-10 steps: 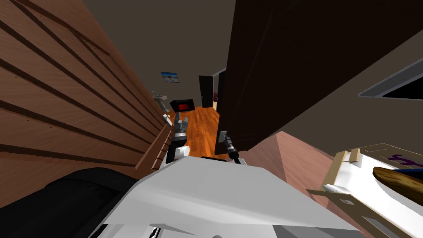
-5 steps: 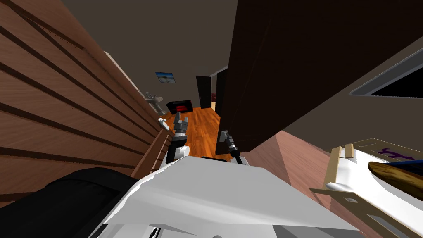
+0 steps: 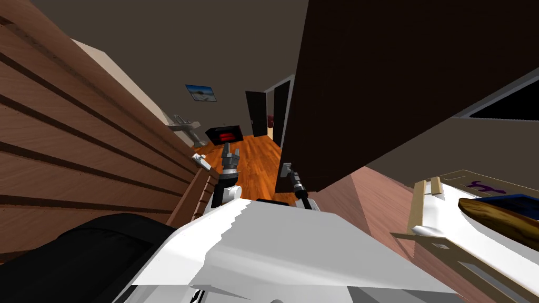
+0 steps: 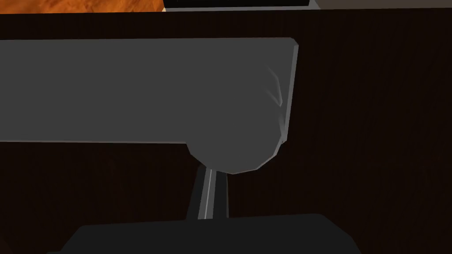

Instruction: Push the door open

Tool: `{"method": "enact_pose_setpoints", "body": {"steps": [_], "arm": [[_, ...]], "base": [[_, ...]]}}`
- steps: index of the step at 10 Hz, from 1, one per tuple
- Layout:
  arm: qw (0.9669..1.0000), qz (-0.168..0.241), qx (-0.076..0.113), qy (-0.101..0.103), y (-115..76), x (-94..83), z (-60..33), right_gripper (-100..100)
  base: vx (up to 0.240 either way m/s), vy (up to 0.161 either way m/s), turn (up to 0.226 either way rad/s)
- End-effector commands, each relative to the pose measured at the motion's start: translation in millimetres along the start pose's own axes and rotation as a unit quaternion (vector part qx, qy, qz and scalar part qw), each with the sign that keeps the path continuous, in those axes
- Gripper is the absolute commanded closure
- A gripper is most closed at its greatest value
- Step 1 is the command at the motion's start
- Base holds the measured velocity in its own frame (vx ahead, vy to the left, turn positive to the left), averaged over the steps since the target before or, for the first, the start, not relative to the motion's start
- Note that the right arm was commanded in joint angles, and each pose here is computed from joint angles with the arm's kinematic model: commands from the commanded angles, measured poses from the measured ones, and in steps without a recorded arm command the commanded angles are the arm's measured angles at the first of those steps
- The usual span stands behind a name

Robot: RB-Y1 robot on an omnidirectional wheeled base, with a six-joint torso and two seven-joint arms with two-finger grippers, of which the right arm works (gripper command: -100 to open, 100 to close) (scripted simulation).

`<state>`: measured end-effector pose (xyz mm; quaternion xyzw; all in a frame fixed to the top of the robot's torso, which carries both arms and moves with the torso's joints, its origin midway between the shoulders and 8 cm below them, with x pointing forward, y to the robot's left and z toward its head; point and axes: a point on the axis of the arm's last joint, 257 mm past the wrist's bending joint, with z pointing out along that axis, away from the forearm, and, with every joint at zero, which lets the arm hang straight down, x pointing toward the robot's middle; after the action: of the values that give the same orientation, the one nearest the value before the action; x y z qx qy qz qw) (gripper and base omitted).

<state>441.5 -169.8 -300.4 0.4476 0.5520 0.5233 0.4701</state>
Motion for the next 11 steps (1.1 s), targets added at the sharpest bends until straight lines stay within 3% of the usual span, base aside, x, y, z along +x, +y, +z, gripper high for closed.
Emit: {"method": "enact_pose_setpoints", "body": {"steps": [1, 7, 11], "arm": [[1.0, 0.0, 0.001, 0.004, -1.5, 2.2, -3.0, -100], [0.9998, 0.014, -0.002, 0.011, 2.0, 15.2, -10.7, -100], [0.9999, 0.004, -0.002, 0.012, 0.5, 9.0, -5.9, -100]], "base": [[-0.171, -0.038, 0.024], [-0.204, -0.015, 0.0], [0.149, 0.035, 0.015]]}}
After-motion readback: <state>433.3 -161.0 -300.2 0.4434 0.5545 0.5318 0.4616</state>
